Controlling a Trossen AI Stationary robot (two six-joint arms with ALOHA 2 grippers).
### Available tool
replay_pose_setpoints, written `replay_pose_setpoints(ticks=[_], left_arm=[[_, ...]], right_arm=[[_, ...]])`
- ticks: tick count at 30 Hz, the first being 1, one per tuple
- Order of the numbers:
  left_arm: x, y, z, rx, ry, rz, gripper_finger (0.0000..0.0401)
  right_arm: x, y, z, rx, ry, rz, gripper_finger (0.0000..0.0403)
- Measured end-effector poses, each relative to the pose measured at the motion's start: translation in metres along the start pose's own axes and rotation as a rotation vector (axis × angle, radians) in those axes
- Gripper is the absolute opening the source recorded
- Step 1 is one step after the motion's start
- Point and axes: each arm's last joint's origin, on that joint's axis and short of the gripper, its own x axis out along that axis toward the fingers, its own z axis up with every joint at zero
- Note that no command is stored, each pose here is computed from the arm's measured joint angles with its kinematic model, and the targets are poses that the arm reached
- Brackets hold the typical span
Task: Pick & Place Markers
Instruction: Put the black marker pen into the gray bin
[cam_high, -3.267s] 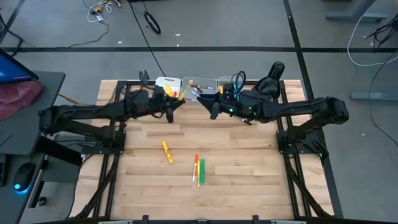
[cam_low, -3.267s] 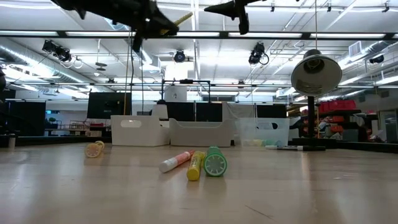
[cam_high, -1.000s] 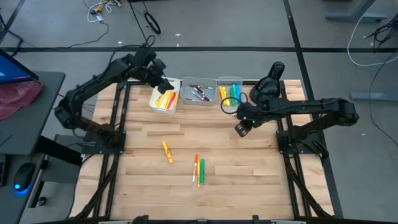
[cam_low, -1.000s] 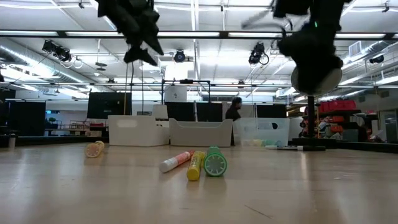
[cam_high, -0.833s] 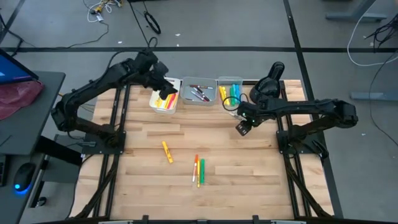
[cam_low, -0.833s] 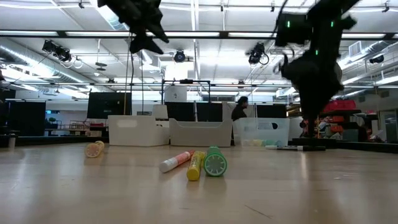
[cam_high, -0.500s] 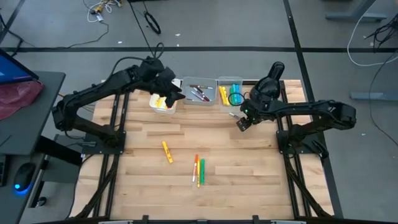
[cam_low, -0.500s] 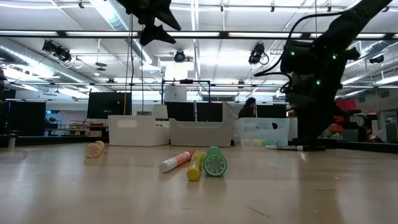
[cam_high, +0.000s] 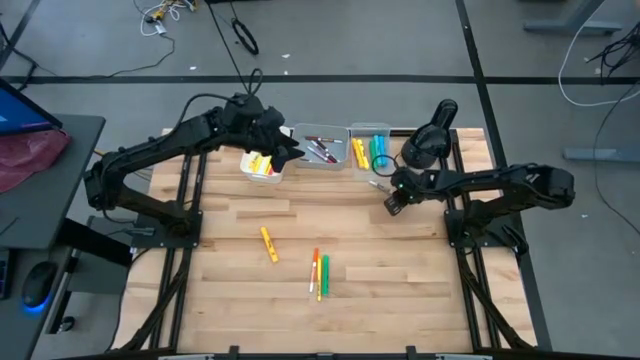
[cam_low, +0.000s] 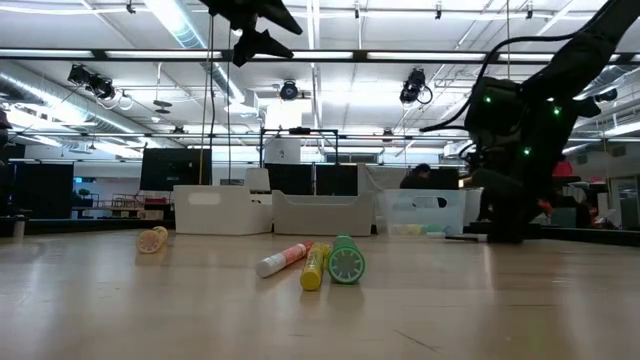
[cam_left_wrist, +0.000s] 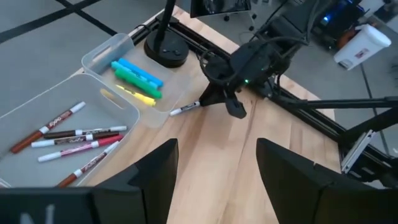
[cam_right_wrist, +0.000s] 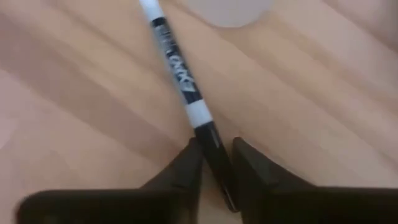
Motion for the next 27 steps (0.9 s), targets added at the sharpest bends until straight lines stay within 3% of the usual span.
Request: replay_pose_setpoints(ticks=[4,11,14,21,27], left_arm=[[-0.007,-0.002,0.000,-0.010,-0.013,-0.006,0.0222],[-0.045,-0.009,-0.002,0.046,-0.051,0.027,0.0222],[-0.065,-0.010,-0.005,0.078,-0.064,0.073,0.0222],[-0.090,-0.009,-0.015,0.102,-0.044,0.175,0.0222],[-0.092,-0.008,-0.018,0.108,-0.010,0.192,0.0222]], right_arm=[[-0.002,0.015,-0.007,-0.040,0.005,0.054,0.0015],[-0.016,0.053,-0.017,0.018,-0.001,0.152,0.0014],[-0.027,0.074,-0.015,0.037,-0.006,0.269,0.0014],[-0.069,0.117,0.012,0.035,-0.163,0.459,0.0014],[-0.114,0.133,0.058,0.055,-0.270,0.481,0.0014]])
